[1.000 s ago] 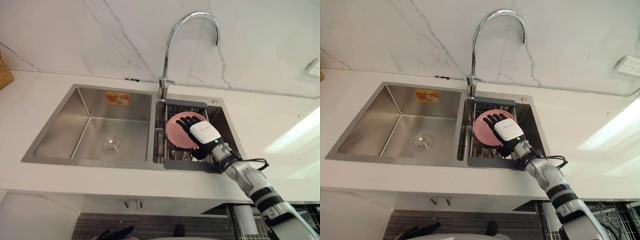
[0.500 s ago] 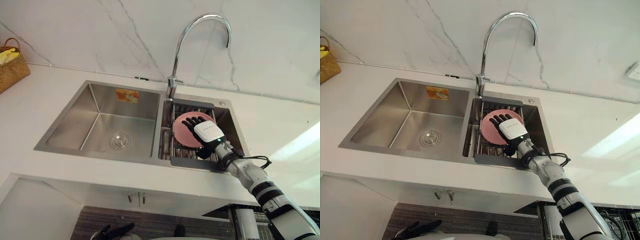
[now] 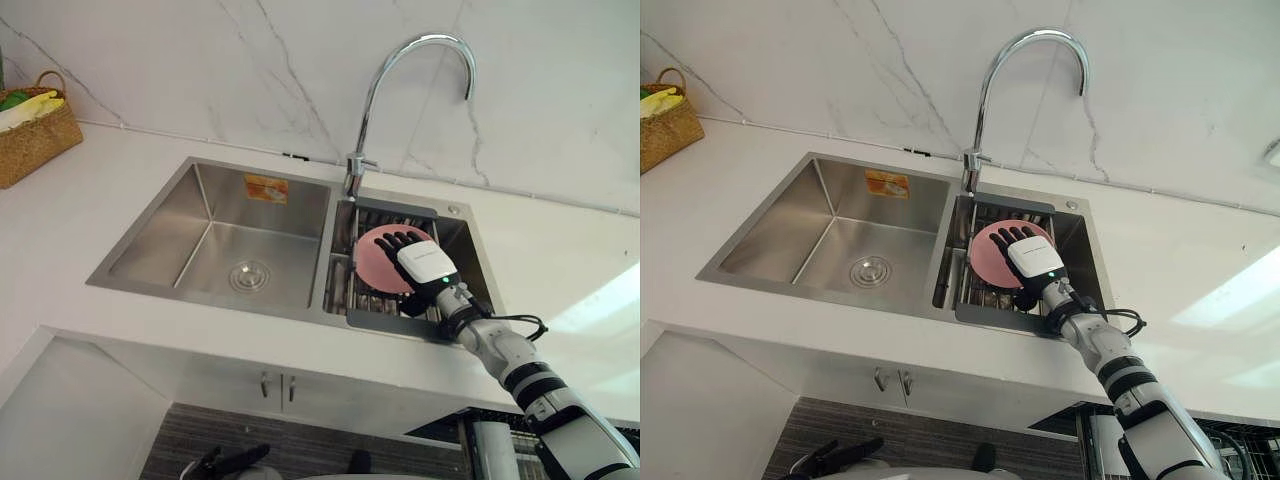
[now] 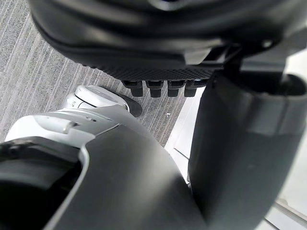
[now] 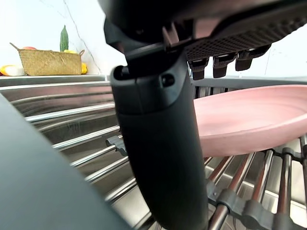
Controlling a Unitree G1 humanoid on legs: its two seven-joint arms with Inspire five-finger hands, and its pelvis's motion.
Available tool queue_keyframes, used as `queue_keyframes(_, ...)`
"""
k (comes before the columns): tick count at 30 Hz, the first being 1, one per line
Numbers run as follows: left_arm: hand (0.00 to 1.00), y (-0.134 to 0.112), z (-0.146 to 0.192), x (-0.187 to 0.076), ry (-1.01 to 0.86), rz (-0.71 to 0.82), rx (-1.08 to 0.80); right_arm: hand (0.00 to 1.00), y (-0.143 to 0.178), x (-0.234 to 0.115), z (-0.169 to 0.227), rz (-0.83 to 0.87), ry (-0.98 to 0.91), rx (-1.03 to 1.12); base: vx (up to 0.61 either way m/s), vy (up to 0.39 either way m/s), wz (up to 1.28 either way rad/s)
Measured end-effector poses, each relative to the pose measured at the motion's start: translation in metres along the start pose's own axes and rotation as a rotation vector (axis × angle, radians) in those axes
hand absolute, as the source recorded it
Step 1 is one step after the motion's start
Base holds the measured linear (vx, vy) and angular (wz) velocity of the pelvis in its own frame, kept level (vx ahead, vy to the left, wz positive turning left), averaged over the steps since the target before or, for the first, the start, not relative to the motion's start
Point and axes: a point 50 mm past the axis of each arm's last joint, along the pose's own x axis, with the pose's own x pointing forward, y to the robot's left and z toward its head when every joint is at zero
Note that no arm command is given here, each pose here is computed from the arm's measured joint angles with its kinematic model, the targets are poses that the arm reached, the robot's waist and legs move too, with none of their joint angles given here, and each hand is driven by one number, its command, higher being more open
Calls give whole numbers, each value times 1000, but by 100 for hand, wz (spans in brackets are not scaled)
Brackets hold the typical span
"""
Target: Walk over to the sink, pick up the cup, carry it to the dishwasher, place the cup inside the dishwasher, then close the dishwasher door
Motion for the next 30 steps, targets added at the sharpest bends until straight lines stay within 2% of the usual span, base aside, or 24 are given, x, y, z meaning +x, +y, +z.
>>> queue_keyframes(5, 100, 0, 0, 0, -6, 0, 0, 100, -2, 0, 0, -23, 2, 7, -3, 0, -1)
queue_keyframes(6, 100, 0, 0, 0, -7, 0, 0, 0, -2, 0, 0, -25, 2, 8, 0, 0, 0)
queue_keyframes(25, 100, -1, 0, 0, -15, 0, -6, 0, -7, -7, -3, -161, -10, 31, -2, 0, -1)
queue_keyframes(28, 100, -3, -1, 0, -12, -3, -8, 0, -12, -8, -2, -219, -16, 34, -6, 3, -5)
queue_keyframes(30, 100, -9, -2, 1, -13, -17, -13, 0, -22, -9, -12, -343, 45, 8, 0, 0, 0)
